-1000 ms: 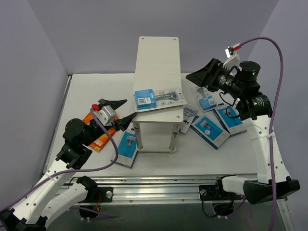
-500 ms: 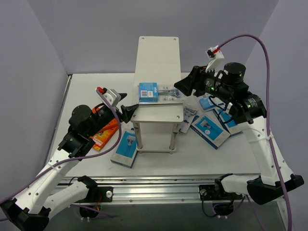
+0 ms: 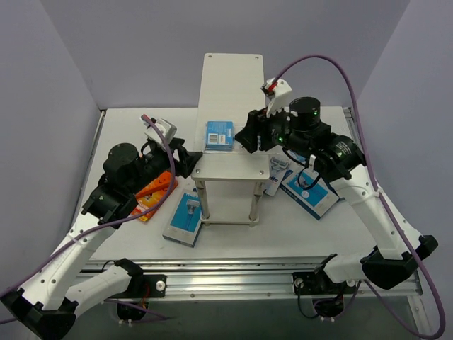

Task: Place and organize the shaving razors onto the shelf

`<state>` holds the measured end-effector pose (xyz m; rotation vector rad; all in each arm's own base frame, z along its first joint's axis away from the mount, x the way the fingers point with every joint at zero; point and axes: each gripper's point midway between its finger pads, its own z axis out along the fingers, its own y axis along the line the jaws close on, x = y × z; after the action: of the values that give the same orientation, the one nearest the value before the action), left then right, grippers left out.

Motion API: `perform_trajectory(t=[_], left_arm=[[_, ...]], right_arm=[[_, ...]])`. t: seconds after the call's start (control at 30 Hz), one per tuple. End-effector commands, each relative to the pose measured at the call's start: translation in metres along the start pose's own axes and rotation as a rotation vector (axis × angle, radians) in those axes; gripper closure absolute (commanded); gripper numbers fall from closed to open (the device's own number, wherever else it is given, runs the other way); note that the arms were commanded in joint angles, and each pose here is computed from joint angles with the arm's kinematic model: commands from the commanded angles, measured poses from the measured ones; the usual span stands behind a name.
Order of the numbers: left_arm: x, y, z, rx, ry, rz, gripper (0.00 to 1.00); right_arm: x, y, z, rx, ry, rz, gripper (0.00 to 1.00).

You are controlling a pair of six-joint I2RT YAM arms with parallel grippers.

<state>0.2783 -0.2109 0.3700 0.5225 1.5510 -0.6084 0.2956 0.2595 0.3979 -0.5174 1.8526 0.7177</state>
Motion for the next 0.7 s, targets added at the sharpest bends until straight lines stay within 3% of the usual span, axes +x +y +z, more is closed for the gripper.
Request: perform_trajectory(t=[0.0,0.2,0.67], left_arm=[[-0.008,0.005,-0.004,-0.034,0.046,-0.036,0.26],[-0.009,0.02,-0.006,-0.116,0.102,-0.07,0.25],[-0.062,0.022,0.0,-0.125,0.048,-0.04,0.25]], right_arm=[[-0.001,-0.009,0.005,0.101,-0.006,-0.067,0.49],[0.012,-0.012,0.013,0.18,0.034,-0.122,0.49],[0.015,-0.017,0.013,0.225,0.051,-0.183,0.48]])
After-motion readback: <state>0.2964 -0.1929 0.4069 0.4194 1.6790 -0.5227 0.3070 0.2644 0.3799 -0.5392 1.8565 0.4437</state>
